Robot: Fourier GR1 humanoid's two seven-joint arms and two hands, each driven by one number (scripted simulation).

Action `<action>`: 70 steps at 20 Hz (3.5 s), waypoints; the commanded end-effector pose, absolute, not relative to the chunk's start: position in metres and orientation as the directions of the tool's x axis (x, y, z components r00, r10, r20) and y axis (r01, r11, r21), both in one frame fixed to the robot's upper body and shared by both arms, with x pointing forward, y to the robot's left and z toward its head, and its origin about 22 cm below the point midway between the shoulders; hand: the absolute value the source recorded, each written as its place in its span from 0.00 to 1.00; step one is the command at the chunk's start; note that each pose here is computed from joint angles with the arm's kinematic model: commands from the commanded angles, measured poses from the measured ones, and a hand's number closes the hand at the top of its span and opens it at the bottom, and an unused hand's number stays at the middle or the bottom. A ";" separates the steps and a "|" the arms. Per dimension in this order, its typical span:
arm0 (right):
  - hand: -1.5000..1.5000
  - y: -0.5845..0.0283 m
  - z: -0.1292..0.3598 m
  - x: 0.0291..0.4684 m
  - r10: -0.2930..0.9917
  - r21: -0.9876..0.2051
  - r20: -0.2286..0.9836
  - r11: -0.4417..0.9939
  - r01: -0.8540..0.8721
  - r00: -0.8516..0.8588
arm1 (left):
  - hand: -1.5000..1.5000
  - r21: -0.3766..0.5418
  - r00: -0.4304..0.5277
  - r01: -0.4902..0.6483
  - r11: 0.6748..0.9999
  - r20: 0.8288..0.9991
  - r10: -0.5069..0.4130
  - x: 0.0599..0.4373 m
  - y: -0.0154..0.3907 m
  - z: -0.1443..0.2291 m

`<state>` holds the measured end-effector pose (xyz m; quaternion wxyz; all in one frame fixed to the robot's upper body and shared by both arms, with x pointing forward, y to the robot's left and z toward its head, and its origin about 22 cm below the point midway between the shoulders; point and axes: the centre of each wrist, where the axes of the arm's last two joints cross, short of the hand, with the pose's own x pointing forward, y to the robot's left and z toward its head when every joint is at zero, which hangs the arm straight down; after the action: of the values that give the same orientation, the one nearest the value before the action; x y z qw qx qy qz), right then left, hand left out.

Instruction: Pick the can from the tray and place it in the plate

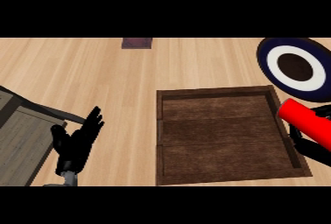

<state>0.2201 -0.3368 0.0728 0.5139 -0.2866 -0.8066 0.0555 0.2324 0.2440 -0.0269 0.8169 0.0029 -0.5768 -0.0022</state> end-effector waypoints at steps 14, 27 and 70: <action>1.00 -0.451 0.077 0.349 0.537 -0.278 0.804 0.719 0.637 -0.256 | 0.50 0.021 0.354 0.033 0.999 0.935 -0.032 0.254 0.229 -0.028; 0.00 -0.491 0.067 0.336 0.658 -0.586 0.751 0.619 0.523 0.063 | 0.50 0.019 0.318 0.111 0.994 0.946 -0.054 0.253 0.218 -0.018; 0.00 -0.572 0.040 0.221 0.239 -0.199 0.941 0.963 0.180 -0.239 | 0.50 -0.002 0.335 0.022 1.000 0.942 -0.005 0.242 0.231 -0.025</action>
<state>0.2367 -0.5677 0.0497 0.6264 -0.1898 -0.7560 0.0032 0.2424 0.2297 -0.0206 0.8106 -0.0119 -0.5853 -0.0144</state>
